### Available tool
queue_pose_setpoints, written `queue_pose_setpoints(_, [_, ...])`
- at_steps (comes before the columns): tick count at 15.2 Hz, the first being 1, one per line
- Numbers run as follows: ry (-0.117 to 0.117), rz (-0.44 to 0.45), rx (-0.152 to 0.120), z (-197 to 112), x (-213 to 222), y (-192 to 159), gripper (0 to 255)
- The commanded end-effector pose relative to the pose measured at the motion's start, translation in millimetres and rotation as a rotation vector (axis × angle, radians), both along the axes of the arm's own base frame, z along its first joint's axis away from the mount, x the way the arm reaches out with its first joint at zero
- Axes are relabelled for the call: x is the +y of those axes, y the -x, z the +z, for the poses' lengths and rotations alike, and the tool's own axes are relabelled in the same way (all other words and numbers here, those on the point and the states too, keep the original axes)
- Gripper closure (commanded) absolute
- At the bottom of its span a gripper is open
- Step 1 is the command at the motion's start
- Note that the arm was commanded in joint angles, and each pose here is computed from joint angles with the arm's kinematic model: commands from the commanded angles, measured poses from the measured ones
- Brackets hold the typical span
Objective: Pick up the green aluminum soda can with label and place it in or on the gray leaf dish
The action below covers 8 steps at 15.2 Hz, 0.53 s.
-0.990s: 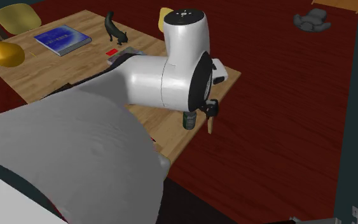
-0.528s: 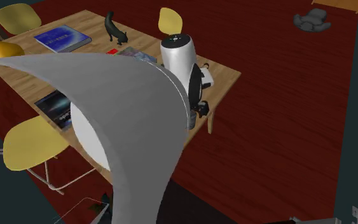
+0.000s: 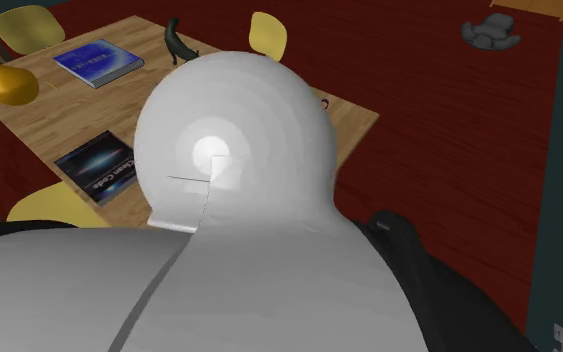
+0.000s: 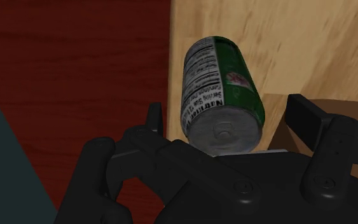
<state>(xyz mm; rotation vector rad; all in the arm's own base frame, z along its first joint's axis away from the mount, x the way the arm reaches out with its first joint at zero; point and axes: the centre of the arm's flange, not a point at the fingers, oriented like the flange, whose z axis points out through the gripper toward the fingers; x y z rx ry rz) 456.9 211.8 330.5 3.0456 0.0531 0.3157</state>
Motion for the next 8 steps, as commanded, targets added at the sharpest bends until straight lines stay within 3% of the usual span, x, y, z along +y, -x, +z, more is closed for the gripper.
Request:
queue_pose_setpoints(1, [0.0,0.0,-0.001,-10.4,-0.6,-2.2,0])
queue_pose_setpoints(8, [0.0,0.0,-0.001,-18.5,-1.2,-3.9,0])
